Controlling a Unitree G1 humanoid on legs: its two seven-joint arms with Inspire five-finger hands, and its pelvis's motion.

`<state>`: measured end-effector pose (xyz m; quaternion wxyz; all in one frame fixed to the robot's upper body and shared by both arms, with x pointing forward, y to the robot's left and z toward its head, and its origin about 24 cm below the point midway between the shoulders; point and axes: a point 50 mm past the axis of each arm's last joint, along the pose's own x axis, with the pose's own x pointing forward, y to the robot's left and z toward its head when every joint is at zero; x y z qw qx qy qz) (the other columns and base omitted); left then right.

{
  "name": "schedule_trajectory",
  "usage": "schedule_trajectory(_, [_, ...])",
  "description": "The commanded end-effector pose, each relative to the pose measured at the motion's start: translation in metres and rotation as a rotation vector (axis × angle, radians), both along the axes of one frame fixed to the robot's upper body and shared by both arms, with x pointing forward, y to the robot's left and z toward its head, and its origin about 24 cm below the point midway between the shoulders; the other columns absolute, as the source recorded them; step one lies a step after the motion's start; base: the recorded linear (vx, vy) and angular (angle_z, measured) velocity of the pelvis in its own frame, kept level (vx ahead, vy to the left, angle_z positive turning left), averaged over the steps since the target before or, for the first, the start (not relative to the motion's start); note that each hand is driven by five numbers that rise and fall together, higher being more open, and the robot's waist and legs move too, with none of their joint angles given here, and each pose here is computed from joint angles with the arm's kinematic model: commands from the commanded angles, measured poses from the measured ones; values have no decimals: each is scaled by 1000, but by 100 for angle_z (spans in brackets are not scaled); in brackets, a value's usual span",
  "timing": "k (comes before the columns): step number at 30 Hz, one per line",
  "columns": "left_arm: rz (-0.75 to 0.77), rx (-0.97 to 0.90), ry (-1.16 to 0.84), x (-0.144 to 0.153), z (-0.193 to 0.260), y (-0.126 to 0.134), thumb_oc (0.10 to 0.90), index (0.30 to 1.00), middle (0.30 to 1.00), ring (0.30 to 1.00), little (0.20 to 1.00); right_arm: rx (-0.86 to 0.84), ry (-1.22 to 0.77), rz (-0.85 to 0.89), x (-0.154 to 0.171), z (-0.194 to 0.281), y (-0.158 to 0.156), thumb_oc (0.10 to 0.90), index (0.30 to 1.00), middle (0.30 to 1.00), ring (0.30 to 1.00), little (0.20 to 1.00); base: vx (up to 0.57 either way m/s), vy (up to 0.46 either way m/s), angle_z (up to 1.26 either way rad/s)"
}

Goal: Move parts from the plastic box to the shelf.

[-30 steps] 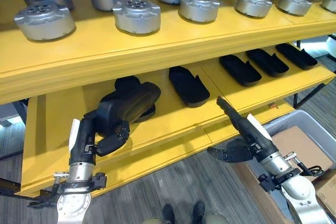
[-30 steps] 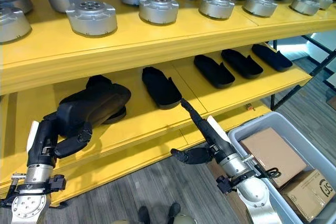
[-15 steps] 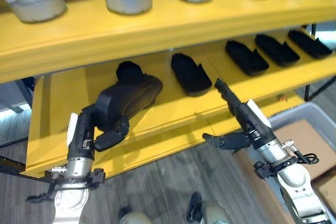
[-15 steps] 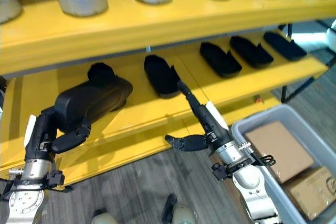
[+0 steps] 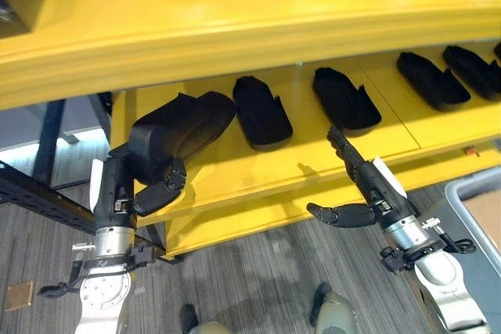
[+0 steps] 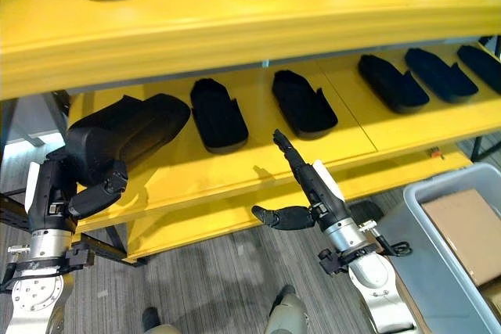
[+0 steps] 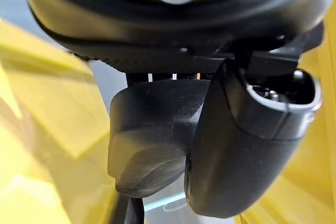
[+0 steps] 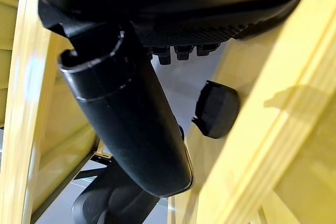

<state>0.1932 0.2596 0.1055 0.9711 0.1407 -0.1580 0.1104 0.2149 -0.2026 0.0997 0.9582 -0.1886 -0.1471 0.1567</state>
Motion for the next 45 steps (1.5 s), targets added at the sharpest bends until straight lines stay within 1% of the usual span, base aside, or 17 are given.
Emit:
schedule_trajectory(1, [-121,78,-352,-3,64,-18,400,300,300,300,300,13,-247,35,-7,45,2,900,1000,1000,1000,1000,48,202,20])
schedule_trajectory(8, [-113,86,-354,-3,65,-16,400,300,300,300,300,17,-198,-5,-12,35,-4,900,1000,1000,1000,1000,35,172,8])
schedule_trajectory(13, [-96,133,-330,-1,63,-16,400,300,300,300,300,10,-161,-8,-12,28,-3,900,1000,1000,1000,1000,23,119,-1])
schedule_trajectory(15, [-34,235,-301,6,59,-13,400,300,300,300,300,11,-144,-6,-13,25,-2,900,1000,1000,1000,1000,30,56,3])
schedule_trajectory(16, [-34,235,-301,6,59,-13,400,300,300,300,300,11,-144,-6,-13,25,-2,900,1000,1000,1000,1000,39,57,1])
schedule_trajectory(17, [66,420,-240,16,52,-3,400,300,300,300,300,20,-126,10,-13,22,-1,900,1000,1000,1000,1000,0,0,0])
schedule_trajectory(20, [101,492,-209,23,47,0,400,300,300,300,300,28,-120,18,-13,21,1,900,1000,1000,1000,1000,-4,-6,-3])
schedule_trajectory(21, [173,689,-192,28,49,8,400,300,300,300,300,31,-109,28,-12,20,1,900,1000,1000,1000,1000,-15,-23,-4])
schedule_trajectory(23, [235,794,-190,32,47,12,400,300,300,300,300,40,-106,41,-11,19,2,900,1000,1000,1000,1000,0,0,0])
schedule_trajectory(24, [279,904,-195,33,51,17,400,300,300,300,300,39,-106,43,-11,20,2,900,1000,1000,1000,1000,0,0,0])
schedule_trajectory(30, [367,1028,-229,47,57,20,400,300,300,300,300,64,-136,81,-3,26,8,900,1000,1000,1000,1000,-109,-33,1])
schedule_trajectory(31, [541,1246,-272,62,76,34,400,300,300,300,300,76,-186,170,11,40,23,900,1000,1000,1000,1000,-256,-65,-11])
schedule_trajectory(32, [577,1294,-268,64,80,39,400,300,300,300,300,81,-191,183,13,42,25,900,1000,1000,1000,1000,-298,-76,-19])
schedule_trajectory(34, [666,1381,-263,70,91,49,400,300,300,300,300,89,-207,226,15,48,31,900,1000,1000,1000,1000,-135,-33,-42])
schedule_trajectory(37, [724,1395,-254,80,101,55,400,300,300,300,300,90,-215,252,17,53,33,900,1000,1000,1000,1000,-180,-42,-26])
schedule_trajectory(38, [742,1450,-276,94,117,56,400,300,300,300,300,88,-217,286,17,57,35,900,1000,1000,1000,1000,-178,-44,-6])
schedule_trajectory(45, [693,1576,-205,116,120,55,400,300,300,300,300,86,-240,307,16,63,34,900,1000,1000,1000,1000,-44,-20,-5])
